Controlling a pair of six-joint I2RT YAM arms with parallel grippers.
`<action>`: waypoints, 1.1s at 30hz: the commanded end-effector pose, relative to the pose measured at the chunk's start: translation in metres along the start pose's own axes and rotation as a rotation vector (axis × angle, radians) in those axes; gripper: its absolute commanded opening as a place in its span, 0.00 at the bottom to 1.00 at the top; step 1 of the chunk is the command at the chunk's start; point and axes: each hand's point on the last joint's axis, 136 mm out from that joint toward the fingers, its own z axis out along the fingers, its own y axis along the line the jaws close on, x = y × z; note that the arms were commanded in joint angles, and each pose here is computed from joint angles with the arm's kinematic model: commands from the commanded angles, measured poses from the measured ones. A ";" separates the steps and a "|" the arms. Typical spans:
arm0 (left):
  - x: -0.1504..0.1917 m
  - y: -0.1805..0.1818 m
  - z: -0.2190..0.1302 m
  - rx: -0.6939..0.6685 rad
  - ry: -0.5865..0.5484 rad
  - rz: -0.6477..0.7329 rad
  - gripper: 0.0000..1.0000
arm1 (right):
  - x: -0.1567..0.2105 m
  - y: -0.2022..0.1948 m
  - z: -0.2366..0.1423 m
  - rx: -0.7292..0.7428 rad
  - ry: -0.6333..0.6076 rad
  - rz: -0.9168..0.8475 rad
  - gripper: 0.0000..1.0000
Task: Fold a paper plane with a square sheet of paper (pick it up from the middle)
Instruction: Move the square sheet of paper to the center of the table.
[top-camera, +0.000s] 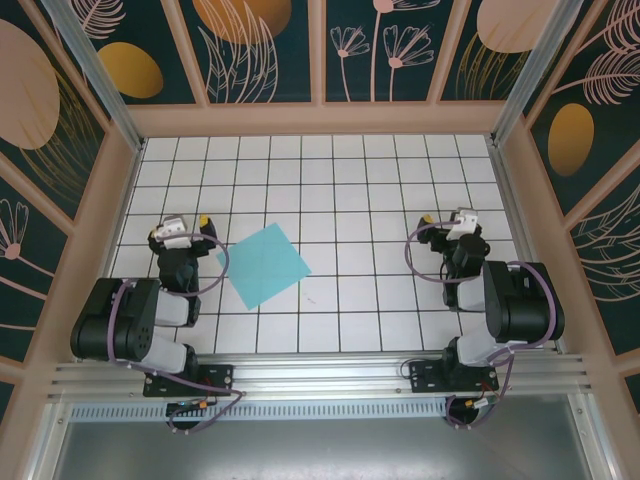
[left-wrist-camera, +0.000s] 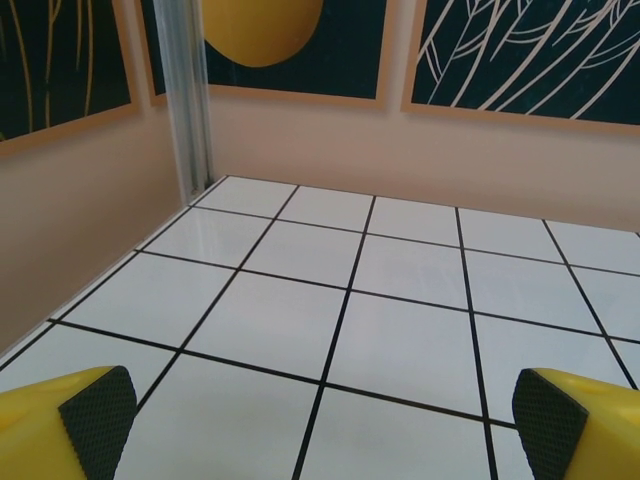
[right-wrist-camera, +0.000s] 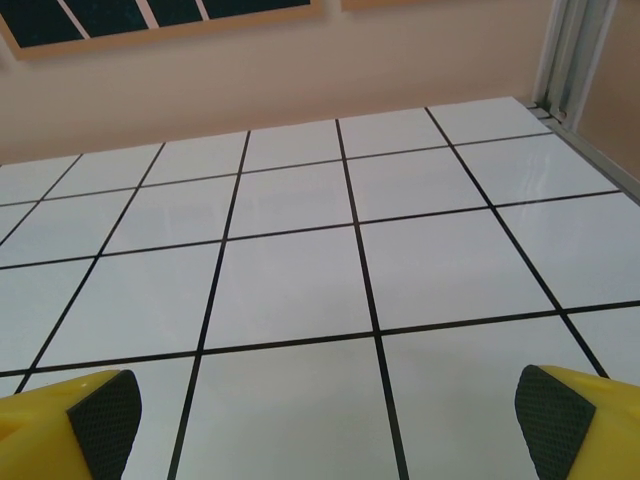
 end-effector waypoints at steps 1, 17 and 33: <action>-0.029 0.013 -0.005 -0.068 -0.068 -0.056 0.99 | -0.025 0.008 0.011 -0.020 0.033 0.001 0.99; -0.048 -0.002 -0.019 -0.042 0.170 -0.528 0.99 | -0.045 0.142 0.014 -0.469 0.547 0.578 0.99; 0.021 -0.078 -0.018 0.262 0.608 -0.646 0.98 | 0.010 0.294 0.030 -0.562 0.782 0.402 0.98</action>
